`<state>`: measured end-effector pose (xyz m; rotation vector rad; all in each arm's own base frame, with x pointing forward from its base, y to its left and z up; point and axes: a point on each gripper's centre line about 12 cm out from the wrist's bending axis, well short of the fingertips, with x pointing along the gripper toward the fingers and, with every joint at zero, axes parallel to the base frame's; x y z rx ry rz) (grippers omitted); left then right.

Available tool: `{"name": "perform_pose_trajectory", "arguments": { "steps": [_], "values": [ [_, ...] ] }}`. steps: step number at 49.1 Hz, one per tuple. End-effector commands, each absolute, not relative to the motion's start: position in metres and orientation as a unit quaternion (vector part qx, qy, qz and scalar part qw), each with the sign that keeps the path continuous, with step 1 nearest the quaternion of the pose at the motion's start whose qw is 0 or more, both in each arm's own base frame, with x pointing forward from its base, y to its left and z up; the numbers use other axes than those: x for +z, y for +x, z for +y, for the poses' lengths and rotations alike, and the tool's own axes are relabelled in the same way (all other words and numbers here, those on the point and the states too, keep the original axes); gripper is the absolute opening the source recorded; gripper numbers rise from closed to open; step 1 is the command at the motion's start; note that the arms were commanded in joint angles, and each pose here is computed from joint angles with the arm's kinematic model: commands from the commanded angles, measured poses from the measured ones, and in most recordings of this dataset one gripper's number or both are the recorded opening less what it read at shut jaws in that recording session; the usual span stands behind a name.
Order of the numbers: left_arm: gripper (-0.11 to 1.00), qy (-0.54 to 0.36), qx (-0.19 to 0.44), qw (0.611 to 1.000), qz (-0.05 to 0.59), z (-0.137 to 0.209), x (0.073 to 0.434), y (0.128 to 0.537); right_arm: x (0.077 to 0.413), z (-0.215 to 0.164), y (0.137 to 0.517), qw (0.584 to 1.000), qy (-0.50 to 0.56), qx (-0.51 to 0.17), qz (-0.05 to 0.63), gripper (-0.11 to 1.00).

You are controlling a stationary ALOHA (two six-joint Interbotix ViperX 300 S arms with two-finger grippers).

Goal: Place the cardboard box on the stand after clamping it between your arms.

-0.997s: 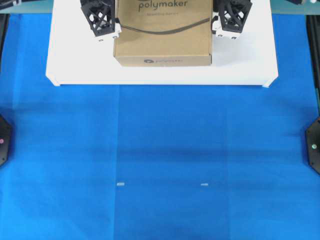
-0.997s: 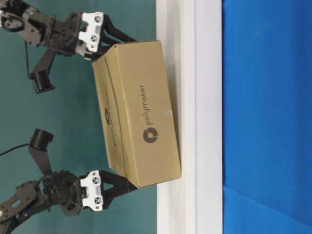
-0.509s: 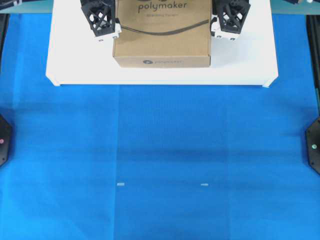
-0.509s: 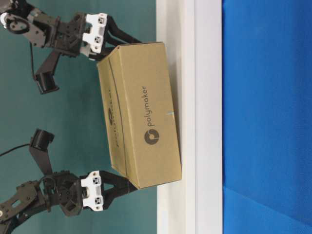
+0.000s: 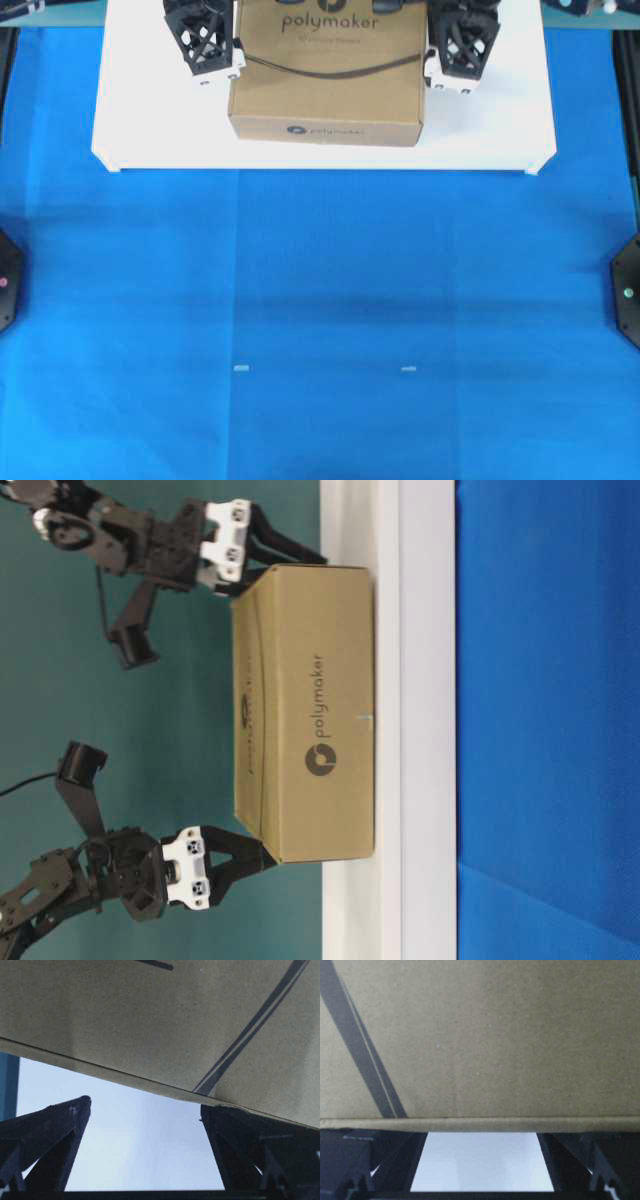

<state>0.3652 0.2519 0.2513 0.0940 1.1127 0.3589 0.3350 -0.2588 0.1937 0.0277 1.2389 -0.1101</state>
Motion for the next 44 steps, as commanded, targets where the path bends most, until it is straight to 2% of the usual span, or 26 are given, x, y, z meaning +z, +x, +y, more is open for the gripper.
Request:
{"name": "perform_pose_trajectory", "arguments": {
  "steps": [1,12,29,44],
  "values": [
    [0.88,0.05,0.168,0.88,0.441,0.221,0.3,0.404,0.212,-0.251,0.36,0.851,0.011,-0.061,0.522,0.99],
    [0.88,0.036,0.168,0.874,0.455,0.22,0.276,0.399,0.205,-0.255,0.359,0.85,0.011,-0.066,0.523,0.99],
    [0.88,0.015,0.183,0.879,0.44,0.219,0.254,0.391,0.199,-0.268,0.351,0.847,0.011,-0.084,0.525,0.99],
    [0.88,0.01,0.19,0.878,0.44,0.217,0.251,0.374,0.196,-0.275,0.332,0.836,0.034,-0.09,0.541,0.99]
  ]
}}
